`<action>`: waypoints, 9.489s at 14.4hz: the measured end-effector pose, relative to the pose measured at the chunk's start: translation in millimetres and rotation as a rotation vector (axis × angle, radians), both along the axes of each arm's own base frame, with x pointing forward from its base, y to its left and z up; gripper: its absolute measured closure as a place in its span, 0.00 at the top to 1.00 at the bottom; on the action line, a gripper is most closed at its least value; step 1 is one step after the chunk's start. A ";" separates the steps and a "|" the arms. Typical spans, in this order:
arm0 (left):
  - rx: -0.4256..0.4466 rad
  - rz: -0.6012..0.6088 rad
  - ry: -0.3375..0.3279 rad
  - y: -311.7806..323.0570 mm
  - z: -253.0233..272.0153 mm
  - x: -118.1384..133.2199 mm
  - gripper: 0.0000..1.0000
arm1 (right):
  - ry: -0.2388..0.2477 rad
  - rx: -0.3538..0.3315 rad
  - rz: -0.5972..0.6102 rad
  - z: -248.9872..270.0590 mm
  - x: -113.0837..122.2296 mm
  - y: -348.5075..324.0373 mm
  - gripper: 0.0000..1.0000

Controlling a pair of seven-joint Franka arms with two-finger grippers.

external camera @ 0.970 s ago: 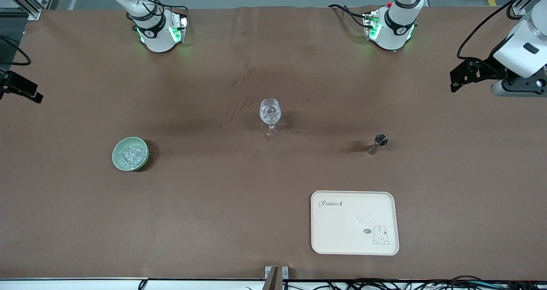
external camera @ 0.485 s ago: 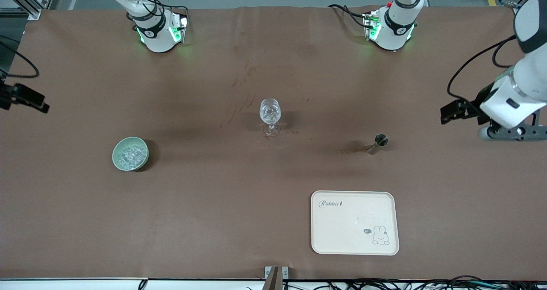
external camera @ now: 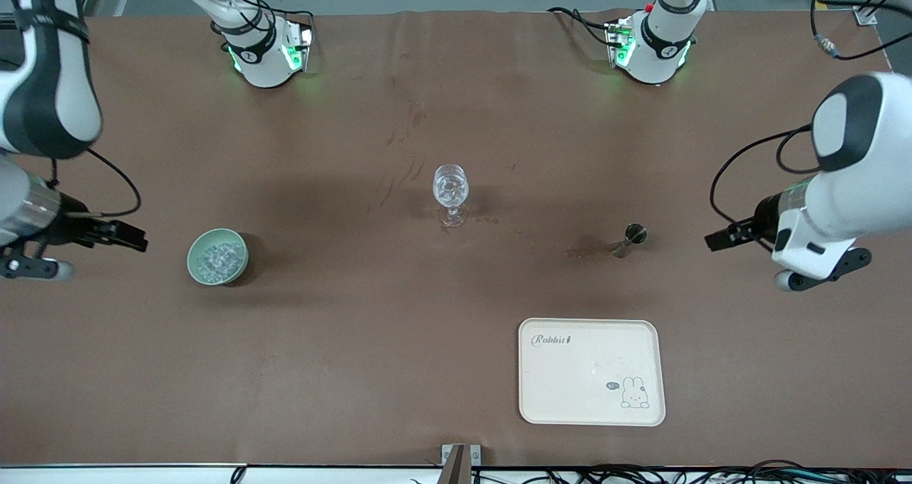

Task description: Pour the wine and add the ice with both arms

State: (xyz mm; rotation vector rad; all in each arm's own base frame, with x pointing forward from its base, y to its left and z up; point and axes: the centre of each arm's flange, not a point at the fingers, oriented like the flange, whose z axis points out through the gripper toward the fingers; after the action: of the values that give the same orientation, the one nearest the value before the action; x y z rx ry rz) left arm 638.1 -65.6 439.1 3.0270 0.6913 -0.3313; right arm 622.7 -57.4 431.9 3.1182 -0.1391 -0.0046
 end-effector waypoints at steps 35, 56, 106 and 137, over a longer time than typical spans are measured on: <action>-0.698 0.742 0.663 66.1 -320.4 -31.3 0.54 | 0.004 0.008 0.005 -208.8 -38.0 25.2 0.52; -0.734 0.730 0.675 57.5 -326.0 -37.0 0.33 | 0.097 0.011 0.001 -177.3 -21.3 26.3 0.23; 0.078 0.869 0.141 -396.9 -69.6 -156.7 0.21 | 0.001 0.018 -0.048 221.5 -78.8 -2.7 0.23; -0.775 1.145 0.629 -81.9 -161.9 79.5 0.21 | 0.029 0.131 -0.203 160.3 -105.2 349.9 0.23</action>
State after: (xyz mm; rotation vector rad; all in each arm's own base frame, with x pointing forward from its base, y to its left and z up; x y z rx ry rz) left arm 717.6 -147.5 277.2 1.4434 1.6380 -1.1096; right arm 517.6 292.5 592.1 3.2158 -0.4717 -0.0654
